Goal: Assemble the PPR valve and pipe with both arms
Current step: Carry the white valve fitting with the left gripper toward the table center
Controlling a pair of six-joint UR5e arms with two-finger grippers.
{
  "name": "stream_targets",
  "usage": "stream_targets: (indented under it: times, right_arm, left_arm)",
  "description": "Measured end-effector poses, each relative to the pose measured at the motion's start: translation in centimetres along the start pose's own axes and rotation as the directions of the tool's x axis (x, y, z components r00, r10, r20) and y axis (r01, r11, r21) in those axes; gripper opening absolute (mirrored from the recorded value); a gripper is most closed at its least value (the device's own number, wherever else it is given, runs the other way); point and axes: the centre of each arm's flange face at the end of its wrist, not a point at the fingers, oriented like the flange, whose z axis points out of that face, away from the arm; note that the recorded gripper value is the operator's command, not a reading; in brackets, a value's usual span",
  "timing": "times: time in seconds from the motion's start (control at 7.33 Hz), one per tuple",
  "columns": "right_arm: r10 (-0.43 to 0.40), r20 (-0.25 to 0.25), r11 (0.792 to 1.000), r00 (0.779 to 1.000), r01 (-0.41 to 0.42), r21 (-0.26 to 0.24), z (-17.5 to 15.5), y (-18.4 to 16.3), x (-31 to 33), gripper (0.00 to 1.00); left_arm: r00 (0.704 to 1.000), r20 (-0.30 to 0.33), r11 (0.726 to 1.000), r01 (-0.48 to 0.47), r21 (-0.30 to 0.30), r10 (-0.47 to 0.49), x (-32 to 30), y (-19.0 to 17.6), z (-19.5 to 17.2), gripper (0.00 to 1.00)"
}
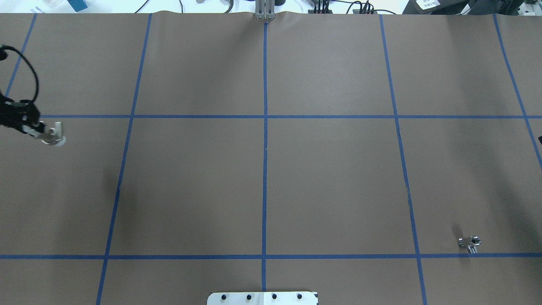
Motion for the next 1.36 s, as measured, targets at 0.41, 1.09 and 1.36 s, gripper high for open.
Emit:
stream_targets:
  times: [0.41,1.09,1.36]
  right_arm:
    - [-0.026,-0.002,0.999,1.0,0.026,0.022,-0.1,-0.1,-0.2,0.99]
    - [-0.025,-0.001,0.999,1.0,0.025,0.022,0.0,0.0,0.0,0.99]
    - [-0.025,-0.001,0.999,1.0,0.025,0.021,0.0,0.1,0.0,0.99]
  left_arm:
    - [0.988,-0.042,0.988,0.15,-0.038,-0.152,23.9,3.6,4.3,0.0]
    - [0.951,0.014,0.951,0.308,-0.018,-0.308,43.3,3.2,8.3,0.0]
    - [0.948,0.03,0.949,0.316,0.001,-0.316,45.3,3.9,9.8,0.0]
